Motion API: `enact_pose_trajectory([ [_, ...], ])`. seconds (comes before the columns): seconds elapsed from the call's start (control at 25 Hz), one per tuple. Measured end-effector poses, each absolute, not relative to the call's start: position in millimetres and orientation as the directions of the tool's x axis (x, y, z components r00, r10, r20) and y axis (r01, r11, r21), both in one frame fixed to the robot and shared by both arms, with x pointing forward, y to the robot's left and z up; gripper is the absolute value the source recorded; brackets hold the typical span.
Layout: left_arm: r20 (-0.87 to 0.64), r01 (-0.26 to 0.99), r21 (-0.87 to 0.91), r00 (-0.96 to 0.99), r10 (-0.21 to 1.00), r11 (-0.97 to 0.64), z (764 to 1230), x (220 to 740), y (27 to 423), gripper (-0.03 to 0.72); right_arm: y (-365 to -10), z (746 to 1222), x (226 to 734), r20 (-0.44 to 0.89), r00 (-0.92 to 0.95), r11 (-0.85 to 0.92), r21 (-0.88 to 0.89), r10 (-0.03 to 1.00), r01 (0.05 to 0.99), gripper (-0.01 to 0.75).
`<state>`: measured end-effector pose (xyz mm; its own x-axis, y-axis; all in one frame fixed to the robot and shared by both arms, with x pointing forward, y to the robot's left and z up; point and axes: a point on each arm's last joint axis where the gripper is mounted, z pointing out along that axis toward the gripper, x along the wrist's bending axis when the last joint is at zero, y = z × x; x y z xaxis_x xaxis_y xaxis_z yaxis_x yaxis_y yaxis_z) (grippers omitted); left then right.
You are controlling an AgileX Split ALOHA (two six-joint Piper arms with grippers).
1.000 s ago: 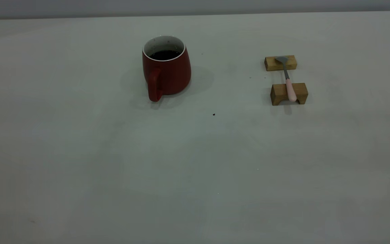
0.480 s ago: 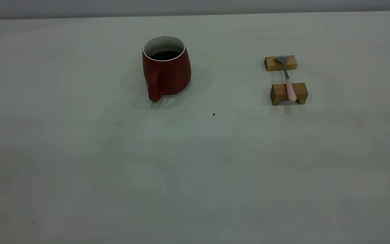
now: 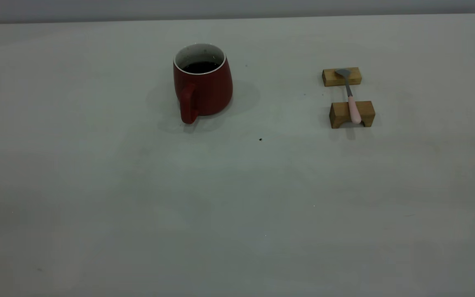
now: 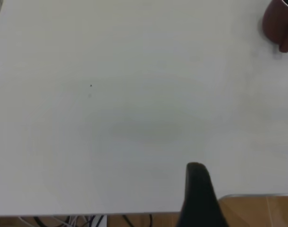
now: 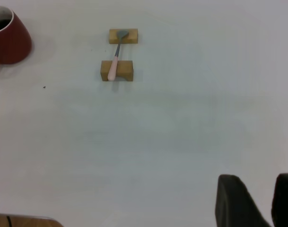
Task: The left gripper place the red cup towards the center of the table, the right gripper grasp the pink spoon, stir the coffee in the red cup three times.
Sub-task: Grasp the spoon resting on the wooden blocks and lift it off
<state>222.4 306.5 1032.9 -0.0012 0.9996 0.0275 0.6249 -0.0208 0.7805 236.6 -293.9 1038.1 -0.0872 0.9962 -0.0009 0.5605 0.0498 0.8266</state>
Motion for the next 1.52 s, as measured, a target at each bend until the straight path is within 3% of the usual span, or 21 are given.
enact_pose_trajectory([
  [1.16,0.035,0.625,0.78,0.031,0.999,-0.047,1033,222,305,0.569,-294,1038,237,0.007,-0.083,0.041,0.827,0.996,0.561,0.243],
  [1.32,0.035,0.625,0.78,0.031,0.999,-0.047,1033,222,305,0.569,-294,1045,241,0.01,-0.073,0.033,0.819,0.997,0.573,0.326],
  [1.52,0.036,0.624,0.78,0.032,0.999,-0.048,1033,222,305,0.569,-297,1064,273,-0.001,-0.043,0.029,0.759,0.999,0.65,0.57],
])
